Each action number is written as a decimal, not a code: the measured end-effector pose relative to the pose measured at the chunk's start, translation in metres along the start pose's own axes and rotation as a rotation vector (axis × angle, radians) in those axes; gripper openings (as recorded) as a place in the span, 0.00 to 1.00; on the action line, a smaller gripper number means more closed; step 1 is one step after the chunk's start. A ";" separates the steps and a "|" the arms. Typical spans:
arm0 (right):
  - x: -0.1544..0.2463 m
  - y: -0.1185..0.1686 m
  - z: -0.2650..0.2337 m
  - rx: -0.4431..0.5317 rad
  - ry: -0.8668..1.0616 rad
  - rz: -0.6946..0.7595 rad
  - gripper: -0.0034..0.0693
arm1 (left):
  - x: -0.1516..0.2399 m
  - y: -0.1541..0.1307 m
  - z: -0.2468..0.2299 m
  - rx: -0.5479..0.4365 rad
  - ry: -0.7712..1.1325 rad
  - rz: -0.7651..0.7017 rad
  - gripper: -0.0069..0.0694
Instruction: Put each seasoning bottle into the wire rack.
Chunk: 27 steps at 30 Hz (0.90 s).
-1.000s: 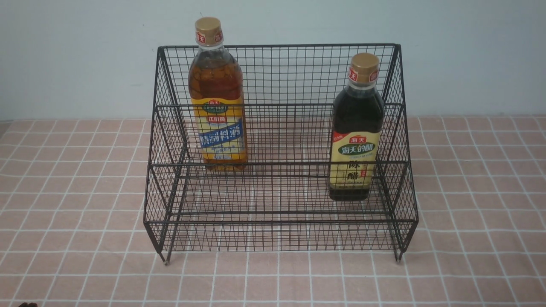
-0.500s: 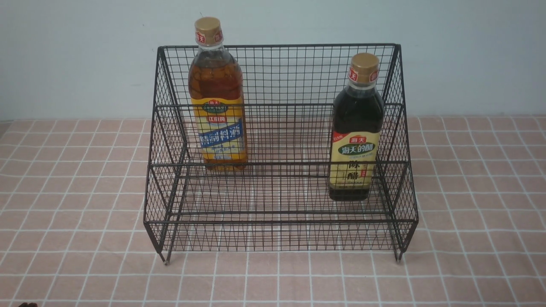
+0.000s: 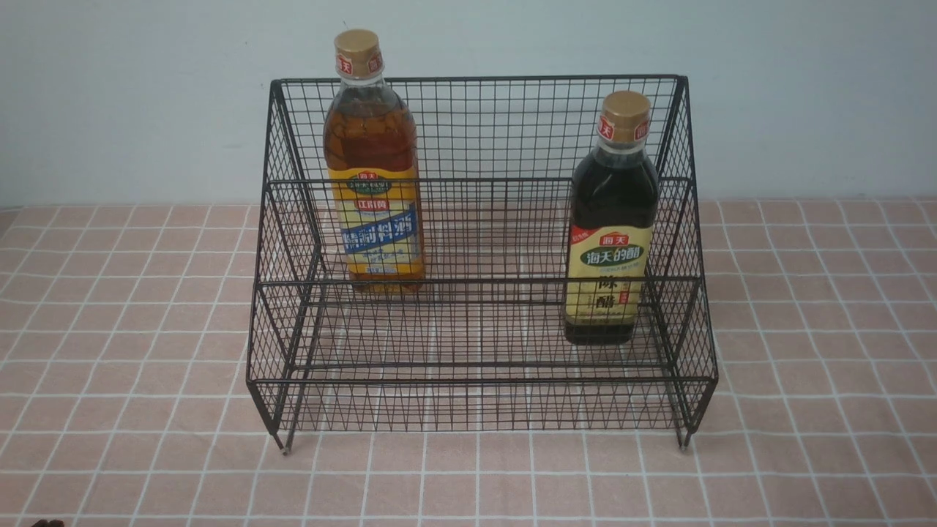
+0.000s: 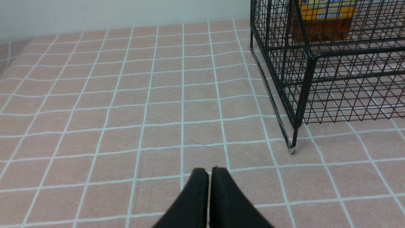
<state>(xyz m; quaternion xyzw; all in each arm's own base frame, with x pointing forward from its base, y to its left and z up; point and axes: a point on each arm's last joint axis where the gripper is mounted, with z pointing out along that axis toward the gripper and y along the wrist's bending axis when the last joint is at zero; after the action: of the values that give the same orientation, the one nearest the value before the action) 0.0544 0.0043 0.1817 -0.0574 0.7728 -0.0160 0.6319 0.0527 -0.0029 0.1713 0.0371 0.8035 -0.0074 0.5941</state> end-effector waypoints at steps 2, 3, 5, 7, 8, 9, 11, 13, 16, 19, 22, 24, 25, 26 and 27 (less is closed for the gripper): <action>0.000 0.000 0.000 0.000 0.000 -0.003 0.03 | 0.000 0.000 0.000 0.000 0.000 0.000 0.08; 0.000 0.000 0.000 0.000 0.000 -0.003 0.03 | 0.000 0.000 0.000 0.000 0.000 0.000 0.08; 0.000 0.000 0.000 0.000 0.000 -0.001 0.03 | 0.000 0.000 0.000 0.000 0.000 0.000 0.08; 0.000 0.000 0.000 0.000 0.000 0.020 0.03 | 0.000 0.000 0.000 0.000 0.000 0.000 0.08; 0.000 0.000 0.000 0.001 0.000 0.036 0.03 | 0.000 0.000 0.000 0.000 0.000 0.000 0.08; 0.000 0.000 0.000 0.002 0.001 0.050 0.03 | 0.000 0.000 0.000 0.000 0.000 0.000 0.08; 0.000 -0.001 0.000 0.006 0.001 0.078 0.03 | 0.000 0.000 0.000 0.000 0.000 0.000 0.08; 0.000 -0.001 0.000 0.010 0.003 0.093 0.03 | 0.000 0.000 0.000 0.000 0.000 0.000 0.08; 0.000 -0.001 0.000 0.013 0.005 0.099 0.03 | 0.000 0.000 0.000 0.000 0.001 0.000 0.08; 0.000 -0.001 0.000 0.014 0.005 0.118 0.03 | 0.000 0.000 0.000 0.000 0.003 0.000 0.08; 0.000 -0.001 0.000 0.014 0.004 0.125 0.03 | 0.000 0.000 0.000 0.000 0.003 0.000 0.08; 0.000 -0.001 0.000 0.014 0.004 0.126 0.03 | 0.000 0.000 0.000 0.000 0.003 0.000 0.08; 0.000 -0.001 0.000 0.014 0.004 0.128 0.03 | 0.000 0.000 0.000 0.000 0.003 0.000 0.08; 0.000 -0.001 0.000 0.014 0.004 0.128 0.03 | 0.000 0.000 0.000 0.000 0.003 0.000 0.08; 0.000 -0.001 0.000 0.014 0.004 0.128 0.03 | 0.000 0.000 0.000 0.000 0.003 0.000 0.08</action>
<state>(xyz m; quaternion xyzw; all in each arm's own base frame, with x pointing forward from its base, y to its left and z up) 0.0544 0.0030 0.1813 -0.0035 0.7762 0.0190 0.6302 0.0526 -0.0029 0.1710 0.0371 0.8043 -0.0073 0.5930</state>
